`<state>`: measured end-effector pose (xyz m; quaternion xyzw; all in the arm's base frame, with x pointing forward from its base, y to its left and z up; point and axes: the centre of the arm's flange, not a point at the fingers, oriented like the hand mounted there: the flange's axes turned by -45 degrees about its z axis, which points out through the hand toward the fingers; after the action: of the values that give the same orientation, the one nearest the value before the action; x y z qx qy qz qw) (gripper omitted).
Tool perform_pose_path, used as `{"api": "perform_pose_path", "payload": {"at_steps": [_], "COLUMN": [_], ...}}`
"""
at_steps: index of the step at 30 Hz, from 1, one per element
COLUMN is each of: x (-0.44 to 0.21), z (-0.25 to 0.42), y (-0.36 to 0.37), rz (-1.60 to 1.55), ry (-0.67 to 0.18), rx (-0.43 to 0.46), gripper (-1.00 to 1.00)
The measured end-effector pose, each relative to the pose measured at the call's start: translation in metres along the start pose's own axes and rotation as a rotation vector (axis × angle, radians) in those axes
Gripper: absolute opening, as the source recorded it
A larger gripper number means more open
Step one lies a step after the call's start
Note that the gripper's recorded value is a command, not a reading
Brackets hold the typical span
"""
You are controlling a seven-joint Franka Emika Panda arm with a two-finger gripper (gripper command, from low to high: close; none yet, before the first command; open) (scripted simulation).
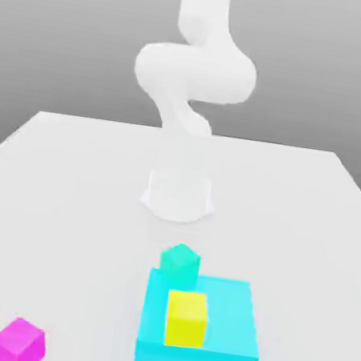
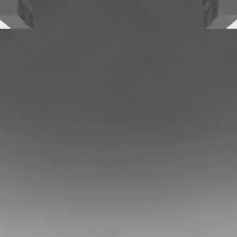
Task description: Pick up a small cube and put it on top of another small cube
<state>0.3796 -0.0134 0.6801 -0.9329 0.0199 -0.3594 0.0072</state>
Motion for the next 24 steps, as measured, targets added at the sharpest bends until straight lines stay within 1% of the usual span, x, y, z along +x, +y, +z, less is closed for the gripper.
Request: {"api": "perform_pose_path", "payload": {"at_steps": [6, 12, 18, 24], "x": [-0.006, -0.037, -0.092, -0.167], "z": [0.11, 0.212, 0.303, 0.38], "y": [0.037, 0.077, 0.122, 0.162], "rz": [0.073, 0.15, 0.233, 0.306], "ry": [-0.156, -0.306, -0.453, -0.601], "rx": [-0.015, -0.04, -0.079, -0.125], "gripper": [0.0, 0.0, 0.0, 0.0]}}
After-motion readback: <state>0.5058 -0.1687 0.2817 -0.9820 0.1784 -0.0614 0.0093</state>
